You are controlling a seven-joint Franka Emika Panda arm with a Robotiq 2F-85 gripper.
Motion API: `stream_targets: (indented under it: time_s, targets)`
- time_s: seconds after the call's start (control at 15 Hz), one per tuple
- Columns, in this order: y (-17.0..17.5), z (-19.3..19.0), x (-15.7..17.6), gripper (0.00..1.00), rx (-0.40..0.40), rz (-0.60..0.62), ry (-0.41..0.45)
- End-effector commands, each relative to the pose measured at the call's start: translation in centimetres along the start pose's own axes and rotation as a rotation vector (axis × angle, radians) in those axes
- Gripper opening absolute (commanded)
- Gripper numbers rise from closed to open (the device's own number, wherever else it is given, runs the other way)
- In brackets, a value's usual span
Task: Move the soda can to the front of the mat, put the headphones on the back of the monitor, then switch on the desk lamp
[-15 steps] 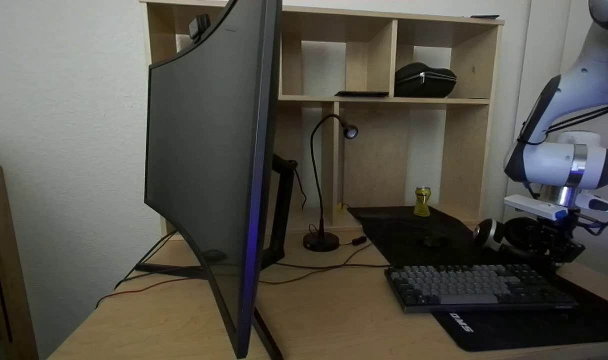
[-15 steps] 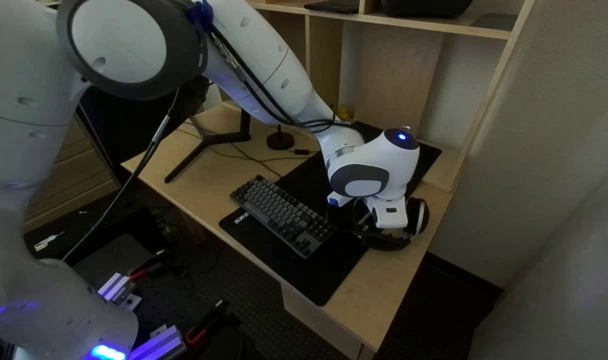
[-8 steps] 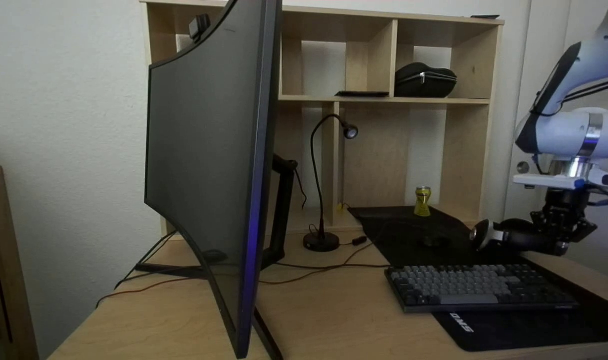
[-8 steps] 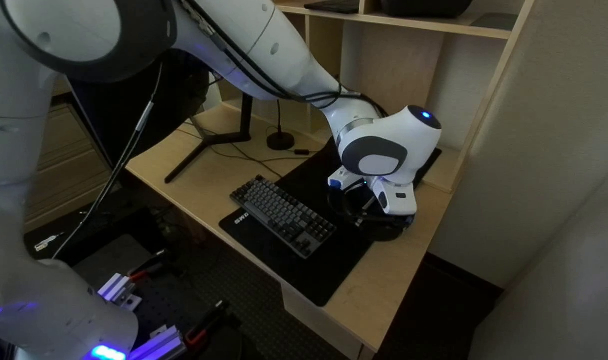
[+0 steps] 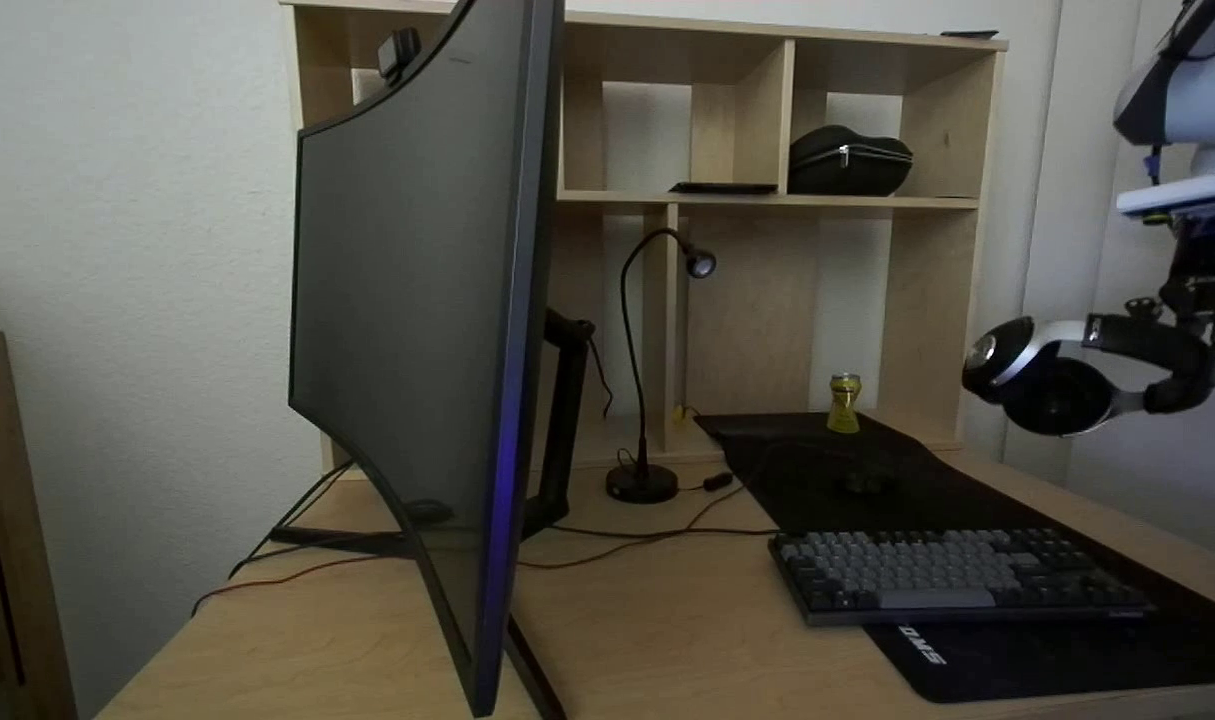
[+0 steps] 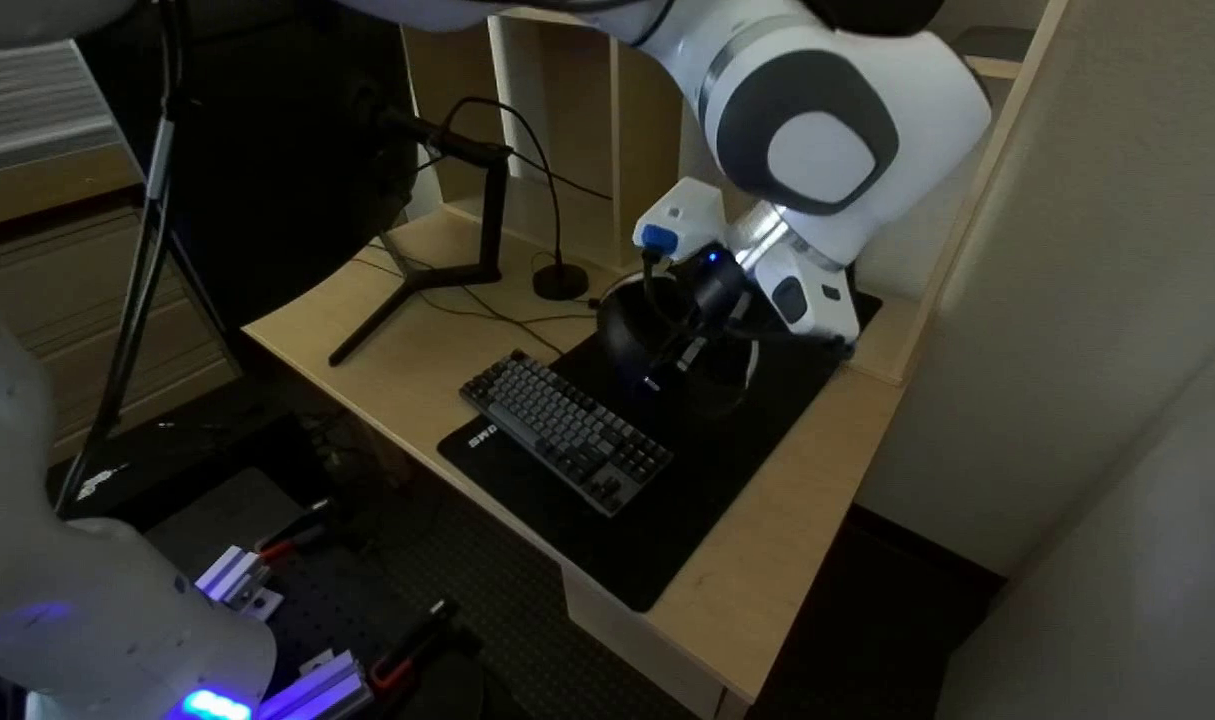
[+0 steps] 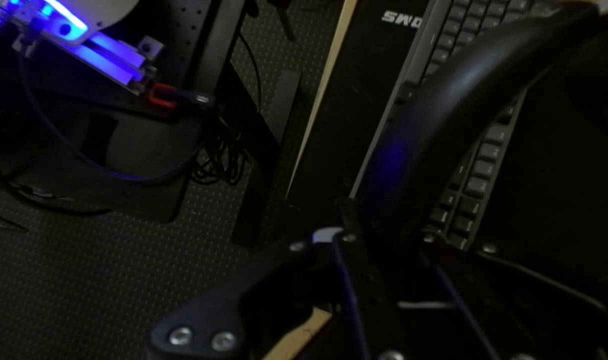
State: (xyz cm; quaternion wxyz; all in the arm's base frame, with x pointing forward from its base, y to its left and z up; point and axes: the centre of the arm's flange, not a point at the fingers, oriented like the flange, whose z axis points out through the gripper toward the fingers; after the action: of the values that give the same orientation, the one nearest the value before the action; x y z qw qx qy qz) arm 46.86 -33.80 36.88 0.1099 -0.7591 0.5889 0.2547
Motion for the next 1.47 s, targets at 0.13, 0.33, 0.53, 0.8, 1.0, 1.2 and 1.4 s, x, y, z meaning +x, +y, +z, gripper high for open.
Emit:
stream_targets:
  time_s: [0.13, 0.33, 0.53, 0.8, 1.0, 1.2, 1.4]
  targets:
    - [0.5, -0.8, -2.4, 0.04, -0.09, -0.005, -0.008]
    - [1.3, -2.3, -8.6, 0.04, -0.232, -0.066, -0.147]
    - [2.2, -3.7, -15.1, 0.04, -0.309, -0.152, -0.315]
    - [2.0, -3.3, -15.8, 0.16, -0.296, -0.142, -0.263]
    - [1.8, -3.7, -18.2, 0.04, -0.346, -0.068, -0.243]
    - [1.5, -4.5, -25.6, 0.04, -0.432, -0.002, -0.348]
    - [1.0, -4.5, -32.8, 0.04, -0.471, -0.041, -0.475]
